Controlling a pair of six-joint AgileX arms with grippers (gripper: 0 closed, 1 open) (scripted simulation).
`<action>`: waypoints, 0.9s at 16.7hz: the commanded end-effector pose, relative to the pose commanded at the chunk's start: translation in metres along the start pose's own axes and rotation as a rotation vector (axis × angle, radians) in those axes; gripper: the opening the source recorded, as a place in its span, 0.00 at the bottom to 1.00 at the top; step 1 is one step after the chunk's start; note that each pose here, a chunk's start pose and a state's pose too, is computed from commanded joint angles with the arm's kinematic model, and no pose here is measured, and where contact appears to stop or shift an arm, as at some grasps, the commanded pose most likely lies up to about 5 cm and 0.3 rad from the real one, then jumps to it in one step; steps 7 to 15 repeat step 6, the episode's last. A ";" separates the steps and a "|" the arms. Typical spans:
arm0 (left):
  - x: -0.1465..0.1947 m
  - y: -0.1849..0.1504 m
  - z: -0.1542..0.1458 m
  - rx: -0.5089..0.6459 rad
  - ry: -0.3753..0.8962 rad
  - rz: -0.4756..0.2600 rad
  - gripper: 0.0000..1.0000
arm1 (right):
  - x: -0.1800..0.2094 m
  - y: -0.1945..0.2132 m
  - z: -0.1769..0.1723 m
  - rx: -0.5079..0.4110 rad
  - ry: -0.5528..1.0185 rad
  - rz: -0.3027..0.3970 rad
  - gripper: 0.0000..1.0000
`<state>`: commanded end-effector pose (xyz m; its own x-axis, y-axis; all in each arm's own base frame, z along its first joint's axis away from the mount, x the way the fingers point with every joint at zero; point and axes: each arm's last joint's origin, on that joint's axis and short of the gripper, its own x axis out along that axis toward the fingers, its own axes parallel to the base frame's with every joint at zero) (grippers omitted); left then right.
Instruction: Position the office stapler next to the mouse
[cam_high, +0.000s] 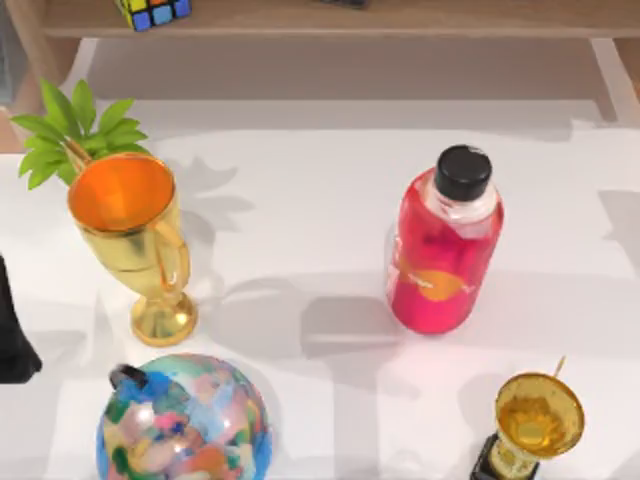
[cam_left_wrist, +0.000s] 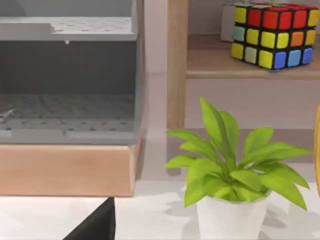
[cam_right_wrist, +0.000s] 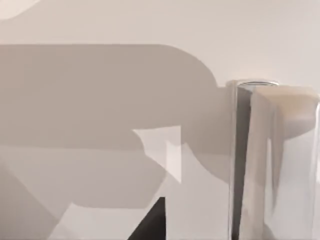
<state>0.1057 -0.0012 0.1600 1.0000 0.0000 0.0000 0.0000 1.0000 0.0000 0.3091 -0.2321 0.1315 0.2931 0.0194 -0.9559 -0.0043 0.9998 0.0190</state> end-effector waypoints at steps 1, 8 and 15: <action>0.000 0.000 0.000 0.000 0.000 0.000 1.00 | 0.000 0.000 0.000 0.000 0.000 0.000 1.00; 0.000 0.000 0.000 0.000 0.000 0.000 1.00 | 0.000 0.000 0.000 0.000 0.000 0.000 1.00; 0.000 0.000 0.000 0.000 0.000 0.000 1.00 | 0.000 0.000 0.000 0.000 0.000 0.000 1.00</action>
